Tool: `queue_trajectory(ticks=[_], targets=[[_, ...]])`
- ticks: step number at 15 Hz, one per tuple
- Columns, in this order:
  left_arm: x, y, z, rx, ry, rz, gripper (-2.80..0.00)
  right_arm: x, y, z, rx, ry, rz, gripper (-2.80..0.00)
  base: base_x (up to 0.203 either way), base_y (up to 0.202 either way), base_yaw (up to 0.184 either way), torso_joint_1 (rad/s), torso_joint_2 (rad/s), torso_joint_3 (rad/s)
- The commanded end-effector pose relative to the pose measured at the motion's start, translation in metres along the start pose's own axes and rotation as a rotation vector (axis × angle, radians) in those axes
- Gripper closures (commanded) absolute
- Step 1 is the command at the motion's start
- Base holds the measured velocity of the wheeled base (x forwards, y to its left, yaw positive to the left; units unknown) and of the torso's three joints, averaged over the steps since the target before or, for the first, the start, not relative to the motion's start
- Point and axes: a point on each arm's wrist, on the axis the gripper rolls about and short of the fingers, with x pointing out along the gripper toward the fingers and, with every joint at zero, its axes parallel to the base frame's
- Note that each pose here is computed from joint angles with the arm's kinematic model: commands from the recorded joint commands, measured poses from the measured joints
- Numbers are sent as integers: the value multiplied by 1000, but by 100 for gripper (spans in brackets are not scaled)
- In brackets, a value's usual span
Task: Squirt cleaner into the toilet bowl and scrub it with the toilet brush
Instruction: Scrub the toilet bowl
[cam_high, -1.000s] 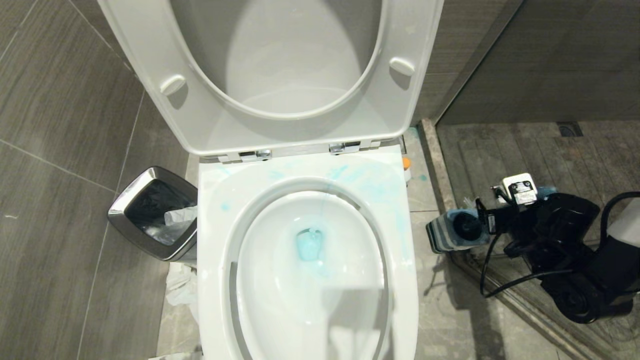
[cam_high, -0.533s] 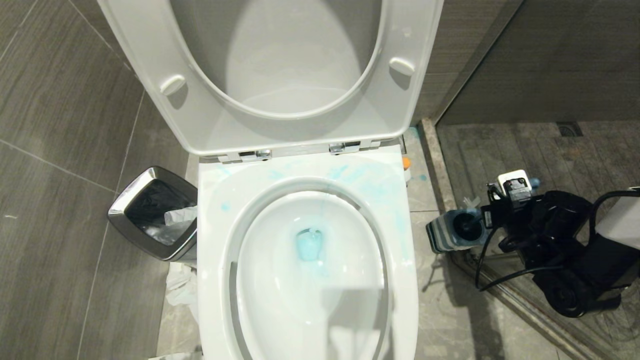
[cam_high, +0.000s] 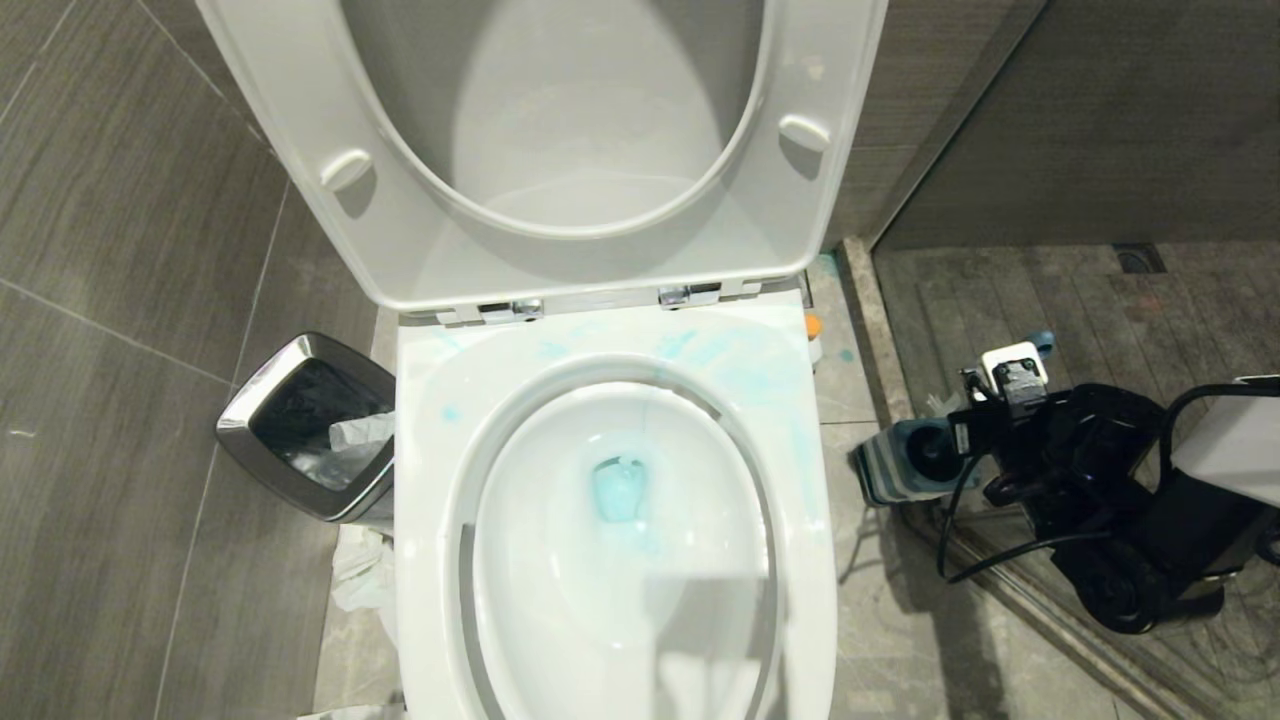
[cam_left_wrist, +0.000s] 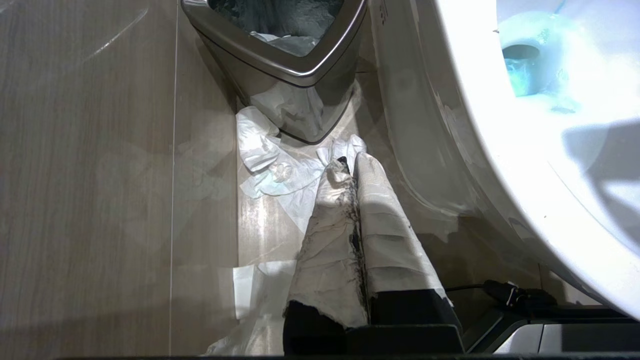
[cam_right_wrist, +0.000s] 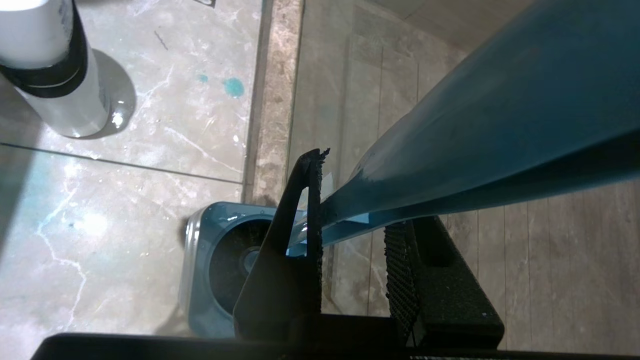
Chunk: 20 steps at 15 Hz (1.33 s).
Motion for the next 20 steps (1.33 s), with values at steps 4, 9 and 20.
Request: queue_trajectory(ticks=[4,9,20], targets=[[0,0,0,0,1,0,0,-21,-21,31,14,-65,-19,0,0,0,0,0,0,0],[0,0,0,0,1,0,0,-75,-44,52,10,-94,16,0,0,0,0,0,0,0],[0,0,0,0,1,0,0,-141,-77,118,100,-250,88,0,0,0,0,0,0,0]])
